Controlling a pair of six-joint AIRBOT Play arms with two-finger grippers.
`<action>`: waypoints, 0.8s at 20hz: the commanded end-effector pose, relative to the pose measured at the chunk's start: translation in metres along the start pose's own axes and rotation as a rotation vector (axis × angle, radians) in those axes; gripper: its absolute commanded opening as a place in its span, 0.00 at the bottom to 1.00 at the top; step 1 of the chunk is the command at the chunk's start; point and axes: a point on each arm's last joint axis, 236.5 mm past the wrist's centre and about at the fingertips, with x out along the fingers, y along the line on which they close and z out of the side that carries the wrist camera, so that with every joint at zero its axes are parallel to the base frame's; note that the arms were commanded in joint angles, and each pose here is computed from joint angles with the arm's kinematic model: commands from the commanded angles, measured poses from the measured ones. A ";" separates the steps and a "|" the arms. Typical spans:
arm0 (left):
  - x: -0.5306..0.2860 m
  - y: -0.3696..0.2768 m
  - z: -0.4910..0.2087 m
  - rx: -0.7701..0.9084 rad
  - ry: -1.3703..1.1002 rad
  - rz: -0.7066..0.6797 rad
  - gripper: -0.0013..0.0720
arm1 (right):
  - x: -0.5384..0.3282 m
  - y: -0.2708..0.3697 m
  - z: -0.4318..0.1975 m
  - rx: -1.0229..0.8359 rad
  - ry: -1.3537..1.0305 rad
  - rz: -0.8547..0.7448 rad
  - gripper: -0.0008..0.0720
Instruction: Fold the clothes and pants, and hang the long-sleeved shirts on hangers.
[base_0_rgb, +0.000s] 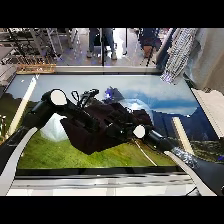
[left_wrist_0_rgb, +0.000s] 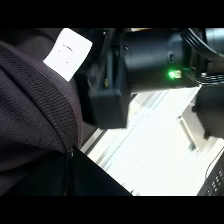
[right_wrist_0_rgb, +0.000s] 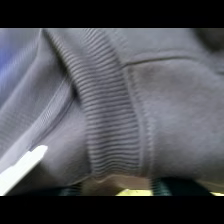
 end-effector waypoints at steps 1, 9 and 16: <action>-0.006 0.006 0.009 -0.023 -0.046 0.004 0.04 | 0.000 -0.003 0.012 0.135 -0.057 -0.020 0.42; -0.031 0.049 0.020 -0.132 -0.128 0.051 0.04 | -0.067 -0.039 -0.002 -0.176 -0.008 -0.268 0.04; -0.035 0.060 0.031 -0.214 -0.185 0.053 0.04 | -0.165 -0.002 -0.004 -0.294 -0.144 -0.213 0.04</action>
